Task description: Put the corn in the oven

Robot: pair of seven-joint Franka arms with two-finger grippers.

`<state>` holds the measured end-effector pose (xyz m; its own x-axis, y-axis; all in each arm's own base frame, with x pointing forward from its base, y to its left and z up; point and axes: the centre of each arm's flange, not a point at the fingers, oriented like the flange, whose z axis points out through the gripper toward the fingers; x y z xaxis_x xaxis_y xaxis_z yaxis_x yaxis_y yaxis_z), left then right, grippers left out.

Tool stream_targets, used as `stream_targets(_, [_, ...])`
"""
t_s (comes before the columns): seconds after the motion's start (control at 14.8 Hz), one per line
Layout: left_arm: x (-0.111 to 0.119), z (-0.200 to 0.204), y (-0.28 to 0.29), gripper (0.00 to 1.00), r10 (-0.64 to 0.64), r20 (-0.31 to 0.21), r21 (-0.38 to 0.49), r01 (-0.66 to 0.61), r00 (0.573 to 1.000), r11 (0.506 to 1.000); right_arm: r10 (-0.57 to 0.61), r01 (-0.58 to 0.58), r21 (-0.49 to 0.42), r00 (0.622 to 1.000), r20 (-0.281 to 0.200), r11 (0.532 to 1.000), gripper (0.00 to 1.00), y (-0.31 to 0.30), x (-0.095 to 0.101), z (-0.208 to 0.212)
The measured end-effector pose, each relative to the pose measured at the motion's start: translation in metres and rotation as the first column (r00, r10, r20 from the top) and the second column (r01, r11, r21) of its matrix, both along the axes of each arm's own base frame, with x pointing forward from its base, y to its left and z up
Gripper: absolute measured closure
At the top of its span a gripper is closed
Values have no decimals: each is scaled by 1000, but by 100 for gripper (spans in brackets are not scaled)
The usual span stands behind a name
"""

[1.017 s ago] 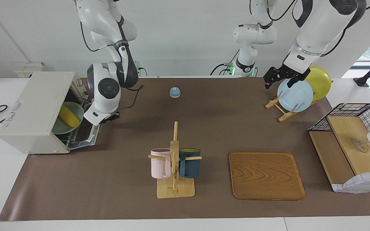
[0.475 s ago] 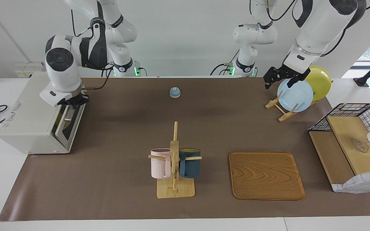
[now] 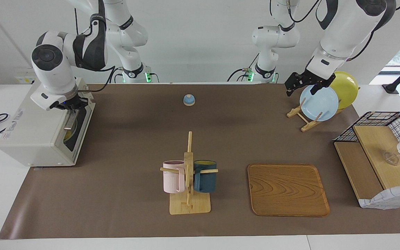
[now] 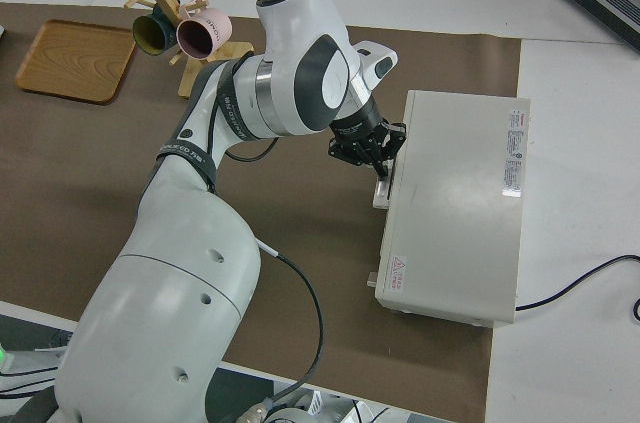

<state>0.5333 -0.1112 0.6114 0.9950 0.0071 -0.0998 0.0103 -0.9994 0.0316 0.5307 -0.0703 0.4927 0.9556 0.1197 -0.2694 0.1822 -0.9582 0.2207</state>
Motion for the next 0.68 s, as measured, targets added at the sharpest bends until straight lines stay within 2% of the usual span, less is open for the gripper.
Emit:
stream_targets(0.2, [0,0,0,0,0,0,0,0,1000,1000,-53,48,116,998,45,992,99,10,-2,51])
stream_targets(0.27, [0,0,0,0,0,0,0,0,1000,1000,-62,52,146,996,64,988,93,13,-2,64])
stream_targets(0.68, [0,0,0,0,0,0,0,0,1000,1000,-49,35,205,997,62,978,32,37,4,101])
